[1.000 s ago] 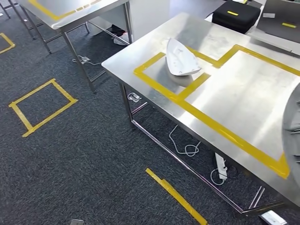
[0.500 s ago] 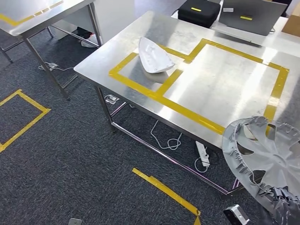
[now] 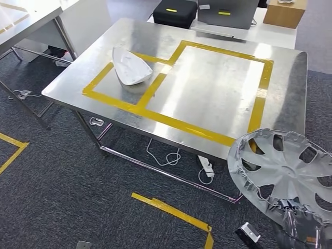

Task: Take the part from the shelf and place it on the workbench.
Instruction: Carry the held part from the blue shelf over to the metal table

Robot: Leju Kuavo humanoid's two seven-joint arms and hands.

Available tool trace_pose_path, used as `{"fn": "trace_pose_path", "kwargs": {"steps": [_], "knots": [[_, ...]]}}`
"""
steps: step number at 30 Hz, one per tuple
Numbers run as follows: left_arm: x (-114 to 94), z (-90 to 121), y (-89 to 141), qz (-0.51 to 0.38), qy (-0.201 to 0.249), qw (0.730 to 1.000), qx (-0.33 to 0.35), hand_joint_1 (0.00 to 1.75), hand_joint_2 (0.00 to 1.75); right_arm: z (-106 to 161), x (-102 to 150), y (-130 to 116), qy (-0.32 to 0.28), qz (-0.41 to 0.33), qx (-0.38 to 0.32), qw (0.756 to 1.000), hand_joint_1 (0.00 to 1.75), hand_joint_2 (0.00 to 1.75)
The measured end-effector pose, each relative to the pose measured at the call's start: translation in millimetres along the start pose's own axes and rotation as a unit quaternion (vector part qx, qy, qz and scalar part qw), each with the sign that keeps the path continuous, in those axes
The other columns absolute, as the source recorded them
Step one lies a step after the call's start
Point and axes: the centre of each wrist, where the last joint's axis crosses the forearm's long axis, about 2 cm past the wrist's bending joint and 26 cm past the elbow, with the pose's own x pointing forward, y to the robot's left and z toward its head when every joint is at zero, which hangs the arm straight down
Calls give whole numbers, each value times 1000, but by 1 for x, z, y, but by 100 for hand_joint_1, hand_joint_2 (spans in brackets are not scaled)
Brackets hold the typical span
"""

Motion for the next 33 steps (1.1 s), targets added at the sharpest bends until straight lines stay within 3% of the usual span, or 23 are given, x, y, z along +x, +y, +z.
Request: {"fn": "trace_pose_path", "kwargs": {"steps": [8, 21, 29, 33], "knots": [[5, -4, 1, -10, -7, 1000, -10, 0, 175, -24, 10, 12, -18, 18, 12, 1000, 175, 175], [6, -6, 4, -24, -7, 999, -25, 0, 175, -83, 44, 32, -120, 78, 1, 990, 175, 175], [7, -7, 5, -27, -8, 999, -26, 0, 175, -111, 61, 24, -58, 116, -89, 988, 175, 175], [5, -6, 6, -30, -5, 999, -23, 0, 175, -128, 57, 8, -95, 151, -142, 974, 175, 175]]}}
